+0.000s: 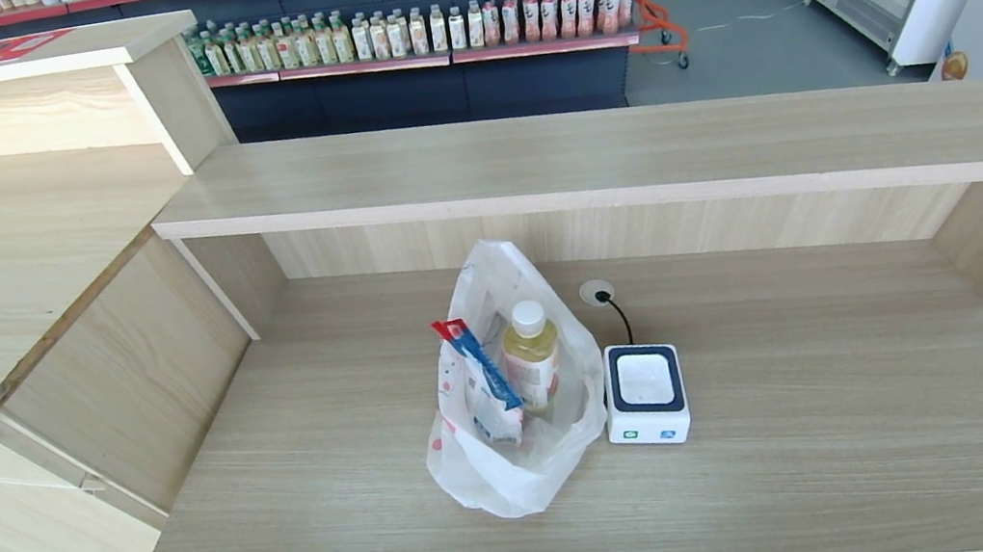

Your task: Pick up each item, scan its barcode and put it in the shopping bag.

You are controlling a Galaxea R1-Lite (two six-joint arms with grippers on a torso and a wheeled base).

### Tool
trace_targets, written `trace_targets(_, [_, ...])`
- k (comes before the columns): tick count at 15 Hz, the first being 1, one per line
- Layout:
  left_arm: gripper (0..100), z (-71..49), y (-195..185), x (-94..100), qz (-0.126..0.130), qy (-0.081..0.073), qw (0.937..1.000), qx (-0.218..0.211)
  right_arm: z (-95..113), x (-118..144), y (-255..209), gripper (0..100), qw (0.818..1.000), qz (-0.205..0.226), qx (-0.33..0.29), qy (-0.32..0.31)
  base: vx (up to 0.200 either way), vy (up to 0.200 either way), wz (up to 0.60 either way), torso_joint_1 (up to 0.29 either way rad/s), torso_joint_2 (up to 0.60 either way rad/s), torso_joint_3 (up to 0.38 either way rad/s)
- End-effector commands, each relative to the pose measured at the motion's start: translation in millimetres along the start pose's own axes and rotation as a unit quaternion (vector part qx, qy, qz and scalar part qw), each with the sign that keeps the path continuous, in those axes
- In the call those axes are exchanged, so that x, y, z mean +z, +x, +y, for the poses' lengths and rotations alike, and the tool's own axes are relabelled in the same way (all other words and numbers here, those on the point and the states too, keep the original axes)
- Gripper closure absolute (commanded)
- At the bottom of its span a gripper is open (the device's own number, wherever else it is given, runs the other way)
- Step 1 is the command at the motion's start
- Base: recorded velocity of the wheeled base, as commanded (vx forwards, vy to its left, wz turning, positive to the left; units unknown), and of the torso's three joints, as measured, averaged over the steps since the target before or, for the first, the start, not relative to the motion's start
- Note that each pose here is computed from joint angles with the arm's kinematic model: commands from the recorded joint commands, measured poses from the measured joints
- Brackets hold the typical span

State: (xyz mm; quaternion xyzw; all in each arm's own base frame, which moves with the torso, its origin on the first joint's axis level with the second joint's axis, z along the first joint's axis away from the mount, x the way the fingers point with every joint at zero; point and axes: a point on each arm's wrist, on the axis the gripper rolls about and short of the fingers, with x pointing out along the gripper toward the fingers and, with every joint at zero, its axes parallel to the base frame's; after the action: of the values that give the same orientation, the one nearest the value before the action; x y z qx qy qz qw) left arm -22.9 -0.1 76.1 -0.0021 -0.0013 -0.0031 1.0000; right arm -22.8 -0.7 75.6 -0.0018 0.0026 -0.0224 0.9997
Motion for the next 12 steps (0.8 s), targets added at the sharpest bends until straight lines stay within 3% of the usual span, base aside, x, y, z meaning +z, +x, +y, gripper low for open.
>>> trace_targets(1, [0,0.0,0.0,-0.2,0.001,0.000,1.0000,0.000,0.0,-0.5,-0.2,0,1.000,0.001,0.000,-0.002,0.000,0.000,0.00,0.000,0.00,0.000])
trace_targets(6, [0,0.0,0.3,0.1,0.002,0.001,1.0000,-0.001,0.0,-0.5,-0.2,0,1.000,0.001,0.000,-0.001,0.000,0.000,0.00,0.000,0.00,0.000])
trace_targets(12, [0,0.0,1.0,0.1,0.007,0.003,1.0000,-0.001,0.0,-0.5,-0.2,0,1.000,0.001,0.000,0.000,0.200,-0.200,0.00,0.002,0.00,0.002])
